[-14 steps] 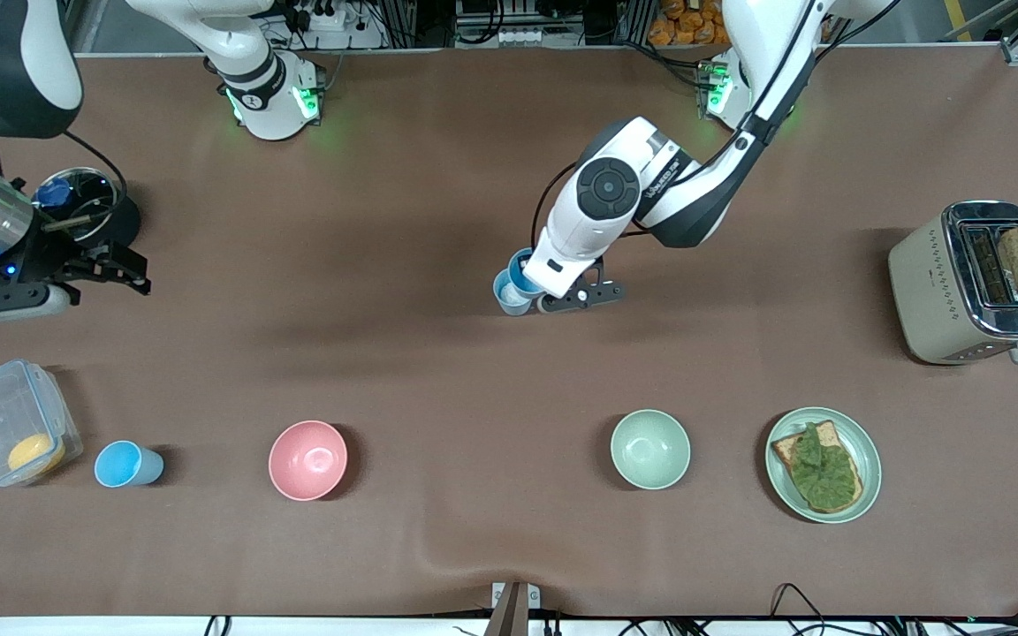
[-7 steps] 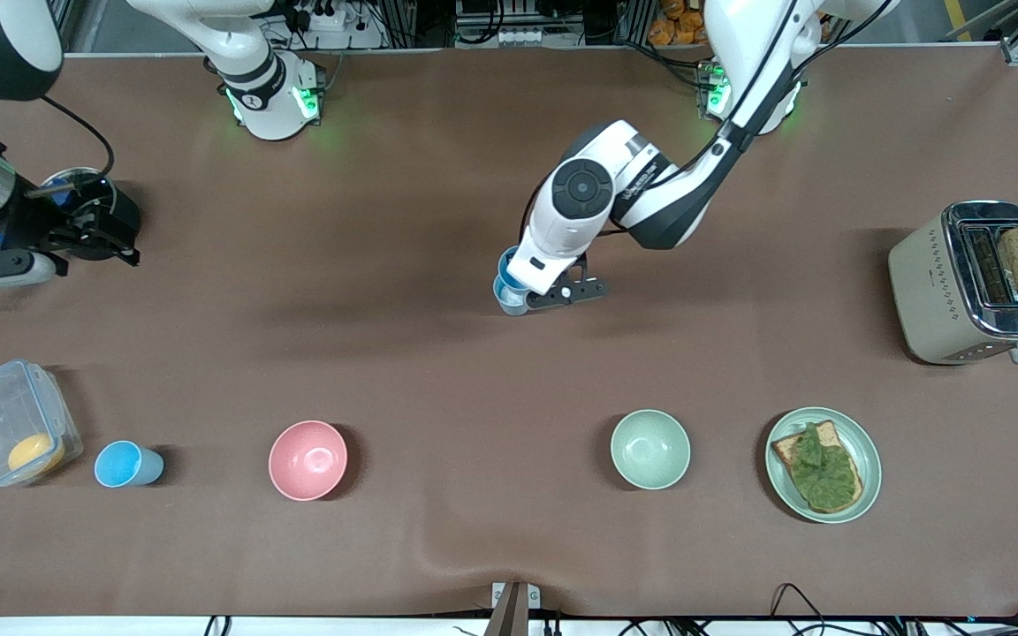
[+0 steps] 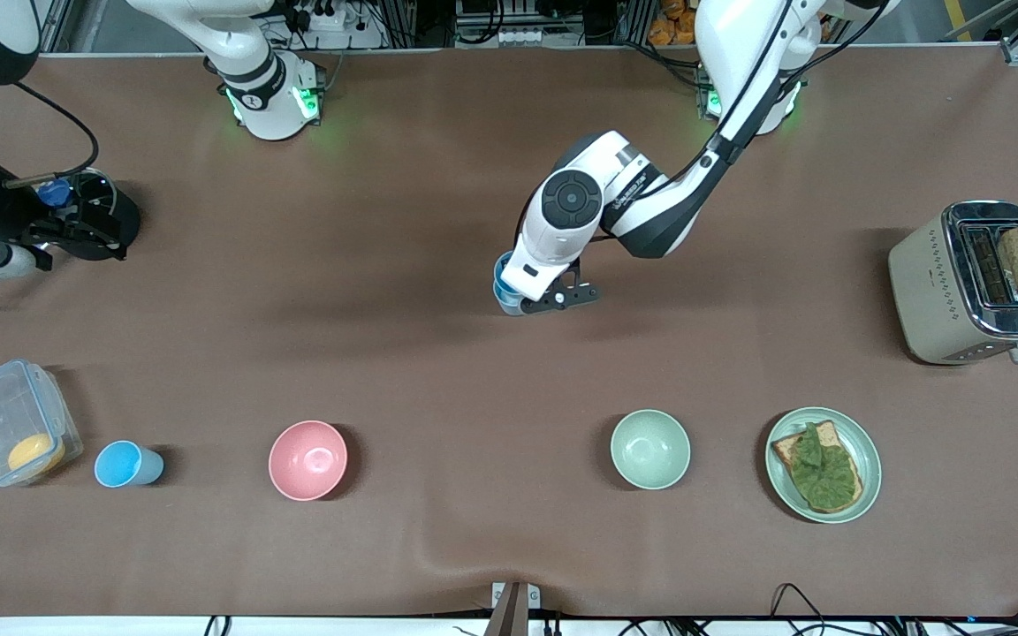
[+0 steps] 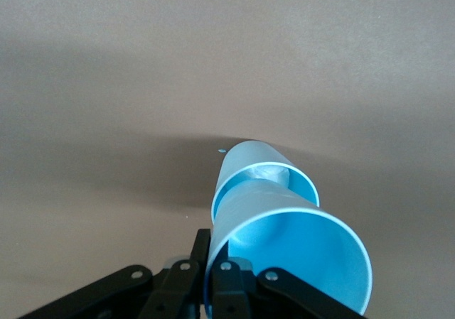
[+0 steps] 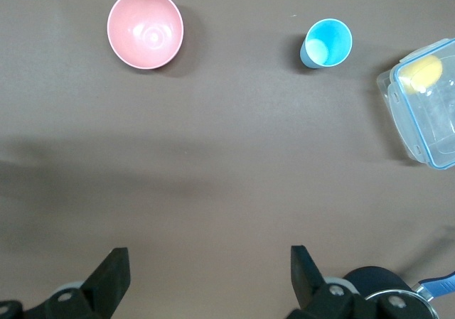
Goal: Stack blue cups with both arms
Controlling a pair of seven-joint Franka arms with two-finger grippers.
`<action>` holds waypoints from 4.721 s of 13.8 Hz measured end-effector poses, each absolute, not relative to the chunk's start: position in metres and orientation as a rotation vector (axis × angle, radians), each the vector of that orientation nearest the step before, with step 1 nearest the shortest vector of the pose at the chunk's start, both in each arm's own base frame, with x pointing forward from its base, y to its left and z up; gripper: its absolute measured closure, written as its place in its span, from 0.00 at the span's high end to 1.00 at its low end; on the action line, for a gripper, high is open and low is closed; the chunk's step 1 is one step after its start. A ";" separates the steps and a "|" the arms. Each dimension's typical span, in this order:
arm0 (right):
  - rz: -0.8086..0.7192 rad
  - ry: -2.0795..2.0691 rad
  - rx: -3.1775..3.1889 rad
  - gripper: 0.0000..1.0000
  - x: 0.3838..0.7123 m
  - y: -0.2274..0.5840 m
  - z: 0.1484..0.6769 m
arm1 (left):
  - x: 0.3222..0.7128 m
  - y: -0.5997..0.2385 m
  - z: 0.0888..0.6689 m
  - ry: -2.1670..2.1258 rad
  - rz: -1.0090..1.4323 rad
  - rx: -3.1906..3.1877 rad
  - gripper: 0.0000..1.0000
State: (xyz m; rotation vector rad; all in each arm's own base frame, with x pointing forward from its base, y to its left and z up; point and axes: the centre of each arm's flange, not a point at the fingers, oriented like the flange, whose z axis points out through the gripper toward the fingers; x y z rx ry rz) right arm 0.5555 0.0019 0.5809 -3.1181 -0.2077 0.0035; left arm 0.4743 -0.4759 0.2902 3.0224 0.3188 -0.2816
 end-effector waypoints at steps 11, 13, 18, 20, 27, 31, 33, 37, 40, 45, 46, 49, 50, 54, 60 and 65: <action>0.014 -0.223 -3.118 1.00 0.555 0.007 0.586 | 0.480 -0.485 0.284 0.263 -0.228 3.049 0.60; 0.016 -0.224 -3.118 1.00 0.555 0.007 0.586 | 0.491 -0.484 0.296 0.277 -0.195 3.030 0.80; 0.019 -0.224 -3.118 1.00 0.555 0.007 0.586 | 0.537 -0.448 0.341 0.354 -0.071 3.025 1.00; 0.019 -0.224 -3.118 1.00 0.555 0.007 0.586 | 0.555 -0.417 0.361 0.392 -0.018 3.069 1.00; 0.020 -0.223 -3.118 1.00 0.555 0.007 0.586 | 0.614 -0.271 0.448 0.415 0.058 3.120 1.00; 0.022 -0.222 -3.118 1.00 0.555 0.007 0.585 | 0.614 -0.194 0.493 0.248 -0.011 3.210 1.00; 0.022 -0.222 -3.118 1.00 0.555 0.006 0.585 | 0.607 -0.159 0.513 0.174 -0.065 3.242 1.00; 0.031 -0.221 -3.118 1.00 0.555 0.006 0.585 | 0.579 -0.112 0.545 0.067 -0.080 3.237 1.00; 0.032 -0.220 -3.118 1.00 0.555 0.006 0.584 | 0.559 -0.082 0.567 0.036 -0.108 3.234 1.00; 0.032 -0.219 -3.118 1.00 0.555 0.006 0.584 | 0.544 -0.045 0.599 -0.021 -0.090 3.194 1.00; 0.032 -0.219 -3.118 1.00 0.555 0.006 0.584 | 0.542 -0.043 0.605 -0.037 -0.097 3.193 1.00; 0.032 -0.219 -3.118 1.00 0.555 0.006 0.584 | 0.538 -0.042 0.627 -0.042 -0.077 3.192 1.00; 0.032 -0.219 -3.118 1.00 0.555 0.006 0.584 | 0.538 -0.041 0.631 -0.040 -0.068 3.192 1.00; 0.034 -0.219 -3.118 1.00 0.555 0.005 0.584 | 0.537 -0.035 0.638 -0.020 -0.060 3.191 1.00; 0.037 -0.219 -3.118 1.00 0.555 0.005 0.584 | 0.540 -0.024 0.643 0.014 -0.042 3.190 1.00; 0.038 -0.219 -3.118 1.00 0.555 0.005 0.584 | 0.542 -0.025 0.640 0.011 -0.052 3.188 1.00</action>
